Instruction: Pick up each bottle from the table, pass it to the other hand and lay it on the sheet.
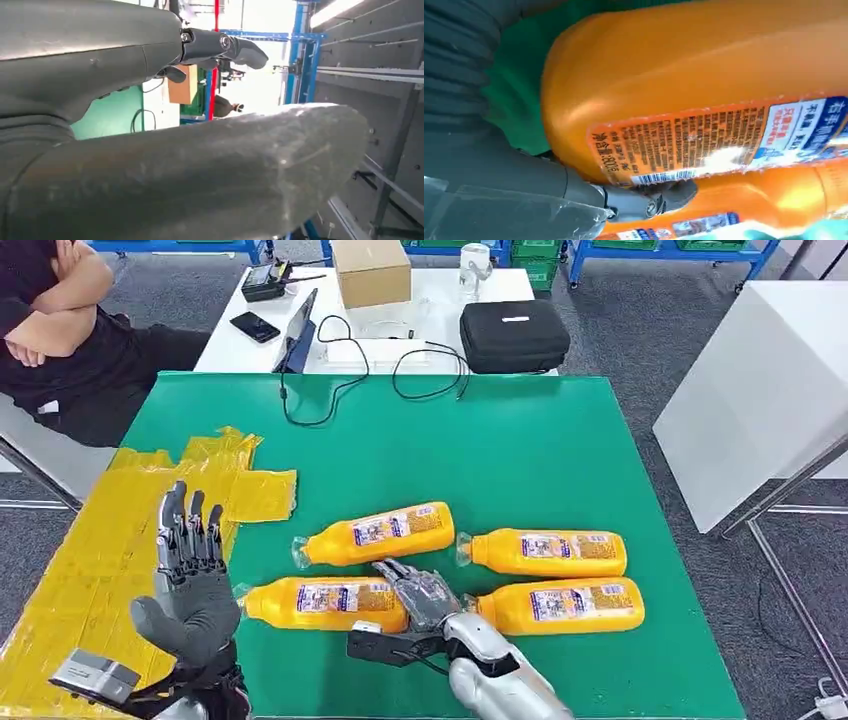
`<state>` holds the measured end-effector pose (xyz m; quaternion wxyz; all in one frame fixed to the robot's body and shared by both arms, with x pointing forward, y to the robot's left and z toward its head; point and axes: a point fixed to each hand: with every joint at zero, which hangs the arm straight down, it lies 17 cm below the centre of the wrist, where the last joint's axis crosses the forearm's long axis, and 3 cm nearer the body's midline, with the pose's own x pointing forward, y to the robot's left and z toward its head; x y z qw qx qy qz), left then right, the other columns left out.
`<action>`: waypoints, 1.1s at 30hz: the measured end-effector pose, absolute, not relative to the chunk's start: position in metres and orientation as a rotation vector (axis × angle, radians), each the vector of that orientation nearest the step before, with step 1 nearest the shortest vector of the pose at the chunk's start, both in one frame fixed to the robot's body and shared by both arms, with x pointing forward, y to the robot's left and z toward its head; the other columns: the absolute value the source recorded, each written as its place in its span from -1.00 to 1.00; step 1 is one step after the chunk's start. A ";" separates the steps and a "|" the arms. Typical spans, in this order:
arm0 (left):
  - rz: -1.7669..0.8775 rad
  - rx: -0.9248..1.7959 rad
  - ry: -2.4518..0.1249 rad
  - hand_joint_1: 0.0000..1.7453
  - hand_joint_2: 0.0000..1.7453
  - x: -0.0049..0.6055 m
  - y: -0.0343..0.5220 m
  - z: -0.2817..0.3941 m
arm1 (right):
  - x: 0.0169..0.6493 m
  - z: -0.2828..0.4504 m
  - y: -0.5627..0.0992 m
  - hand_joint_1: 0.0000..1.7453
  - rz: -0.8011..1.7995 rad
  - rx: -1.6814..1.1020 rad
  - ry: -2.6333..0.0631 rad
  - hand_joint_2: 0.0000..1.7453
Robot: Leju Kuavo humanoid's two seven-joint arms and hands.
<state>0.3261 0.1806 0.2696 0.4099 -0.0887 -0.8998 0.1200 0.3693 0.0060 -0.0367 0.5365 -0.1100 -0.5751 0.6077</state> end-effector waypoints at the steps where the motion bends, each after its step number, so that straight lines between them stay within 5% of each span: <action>1: 0.305 -0.215 -2.264 -1.00 -1.00 0.325 0.182 0.269 | 0.366 -0.031 0.009 -1.00 1.417 -0.256 -1.402 -1.00; 10: 0.319 -0.163 -2.271 -1.00 -1.00 0.315 0.192 0.269 | 0.332 0.067 0.029 -1.00 1.171 -0.194 -1.717 -1.00; 27: 0.315 -0.145 -2.273 -1.00 -1.00 0.313 0.195 0.269 | 0.323 0.102 0.023 -1.00 1.113 -0.197 -1.822 -1.00; 28: 0.313 -0.143 -2.274 -1.00 -1.00 0.312 0.195 0.269 | 0.322 0.104 0.024 -1.00 1.106 -0.191 -1.833 1.00; 33: 0.311 -0.140 -2.277 -1.00 -1.00 0.312 0.195 0.269 | 0.318 0.121 0.026 -1.00 1.073 -0.168 -1.885 1.00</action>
